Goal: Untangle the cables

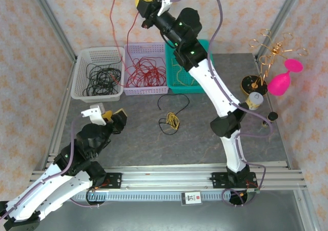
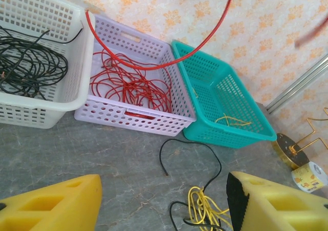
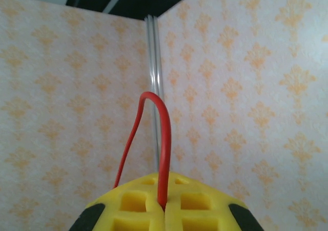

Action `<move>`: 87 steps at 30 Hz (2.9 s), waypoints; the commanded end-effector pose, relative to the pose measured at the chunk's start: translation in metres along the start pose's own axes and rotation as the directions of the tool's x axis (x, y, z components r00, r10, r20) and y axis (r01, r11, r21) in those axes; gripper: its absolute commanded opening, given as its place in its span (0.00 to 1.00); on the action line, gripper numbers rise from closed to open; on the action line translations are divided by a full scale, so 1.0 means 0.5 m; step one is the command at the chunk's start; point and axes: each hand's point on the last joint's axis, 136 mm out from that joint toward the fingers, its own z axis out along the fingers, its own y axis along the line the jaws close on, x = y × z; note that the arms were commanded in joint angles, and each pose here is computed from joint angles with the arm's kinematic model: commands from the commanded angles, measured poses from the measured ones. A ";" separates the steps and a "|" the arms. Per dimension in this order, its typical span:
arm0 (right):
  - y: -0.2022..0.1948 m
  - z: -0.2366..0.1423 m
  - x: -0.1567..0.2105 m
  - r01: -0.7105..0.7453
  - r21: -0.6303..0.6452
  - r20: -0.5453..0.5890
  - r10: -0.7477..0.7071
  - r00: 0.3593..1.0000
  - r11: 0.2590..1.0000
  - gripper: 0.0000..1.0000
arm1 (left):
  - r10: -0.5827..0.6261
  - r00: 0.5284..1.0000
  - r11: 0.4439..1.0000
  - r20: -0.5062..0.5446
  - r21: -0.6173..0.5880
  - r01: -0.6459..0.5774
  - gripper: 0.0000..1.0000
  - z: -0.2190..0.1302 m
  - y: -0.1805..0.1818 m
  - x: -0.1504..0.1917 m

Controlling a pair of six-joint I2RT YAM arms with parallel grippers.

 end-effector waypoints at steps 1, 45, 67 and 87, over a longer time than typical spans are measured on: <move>-0.032 0.012 0.021 -0.006 0.030 0.031 0.005 0.999 1.000 0.00 | -0.023 1.000 1.000 -0.008 -0.021 0.023 0.66 -0.007 0.016 0.010; -0.265 -0.146 0.832 0.080 0.392 -0.646 0.212 0.734 0.916 0.00 | -0.002 0.999 1.000 -0.052 -0.026 0.001 0.66 0.014 0.015 0.041; -0.215 -0.120 0.695 0.101 0.367 -0.662 0.184 0.727 0.925 0.66 | -0.020 0.998 1.000 -0.062 -0.004 0.020 0.68 0.013 0.012 0.050; -0.188 -0.129 0.580 0.067 0.388 -0.639 0.216 0.738 0.919 0.60 | 0.021 0.999 0.994 -0.031 -0.106 -0.025 0.68 -0.016 0.042 0.005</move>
